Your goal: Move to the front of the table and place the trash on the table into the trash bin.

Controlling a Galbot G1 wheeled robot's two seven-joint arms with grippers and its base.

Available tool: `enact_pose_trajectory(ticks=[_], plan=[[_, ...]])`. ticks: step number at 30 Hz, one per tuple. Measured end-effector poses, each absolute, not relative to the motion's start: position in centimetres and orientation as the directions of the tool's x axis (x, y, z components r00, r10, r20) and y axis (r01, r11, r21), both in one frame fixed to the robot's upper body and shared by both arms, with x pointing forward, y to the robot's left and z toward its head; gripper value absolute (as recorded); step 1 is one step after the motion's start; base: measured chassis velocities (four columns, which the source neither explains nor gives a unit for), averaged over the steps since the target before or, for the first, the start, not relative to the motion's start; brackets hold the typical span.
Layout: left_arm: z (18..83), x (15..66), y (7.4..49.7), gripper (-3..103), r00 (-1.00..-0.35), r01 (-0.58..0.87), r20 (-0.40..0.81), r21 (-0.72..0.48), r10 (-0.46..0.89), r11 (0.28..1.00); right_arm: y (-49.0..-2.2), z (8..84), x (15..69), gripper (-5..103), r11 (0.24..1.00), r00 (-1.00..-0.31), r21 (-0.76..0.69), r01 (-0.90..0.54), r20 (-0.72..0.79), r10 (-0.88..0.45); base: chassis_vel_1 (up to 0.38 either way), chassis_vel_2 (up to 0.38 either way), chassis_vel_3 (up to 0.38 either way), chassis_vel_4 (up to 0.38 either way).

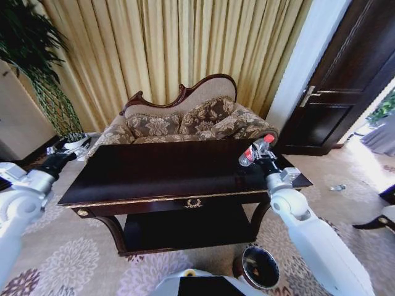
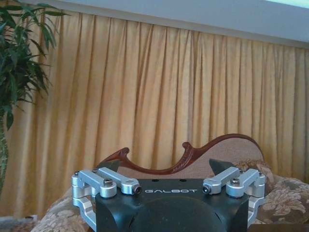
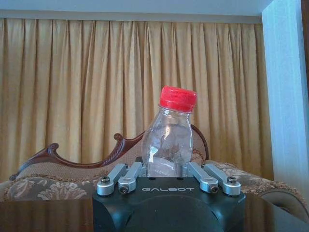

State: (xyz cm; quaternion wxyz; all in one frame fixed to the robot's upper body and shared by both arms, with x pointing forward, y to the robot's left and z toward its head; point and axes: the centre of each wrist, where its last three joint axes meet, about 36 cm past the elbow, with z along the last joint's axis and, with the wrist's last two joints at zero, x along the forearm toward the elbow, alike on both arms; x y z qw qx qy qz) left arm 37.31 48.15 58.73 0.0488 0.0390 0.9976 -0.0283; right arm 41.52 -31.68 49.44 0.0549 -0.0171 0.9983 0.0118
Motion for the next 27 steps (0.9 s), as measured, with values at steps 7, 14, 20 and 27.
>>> enact_pose_trajectory(ticks=[7,14,20,27], plan=[[59.7,37.4,48.0,100,-0.994,0.072,-0.085,-0.06,0.066,0.996,-31.0,49.0,41.2,28,0.999,-0.994,0.024,-0.043,-0.104,-0.04,0.068,-0.071,-0.077,0.067],[59.1,37.4,47.4,100,-0.995,0.077,-0.073,-0.053,0.073,0.996,-30.9,48.9,41.1,28,0.999,-0.993,0.024,-0.042,-0.113,-0.039,0.122,-0.123,-0.12,0.124],[58.9,37.5,47.2,100,-0.995,0.081,-0.068,-0.051,0.078,0.995,-31.0,48.7,41.1,28,0.999,-0.992,0.018,-0.041,-0.121,-0.039,0.13,-0.126,-0.126,0.126],[58.5,37.6,46.9,100,-0.995,0.089,-0.06,-0.065,0.085,0.994,-30.7,48.5,41.0,28,0.999,-0.992,0.016,-0.052,-0.116,-0.049,0.099,-0.092,-0.093,0.098]])
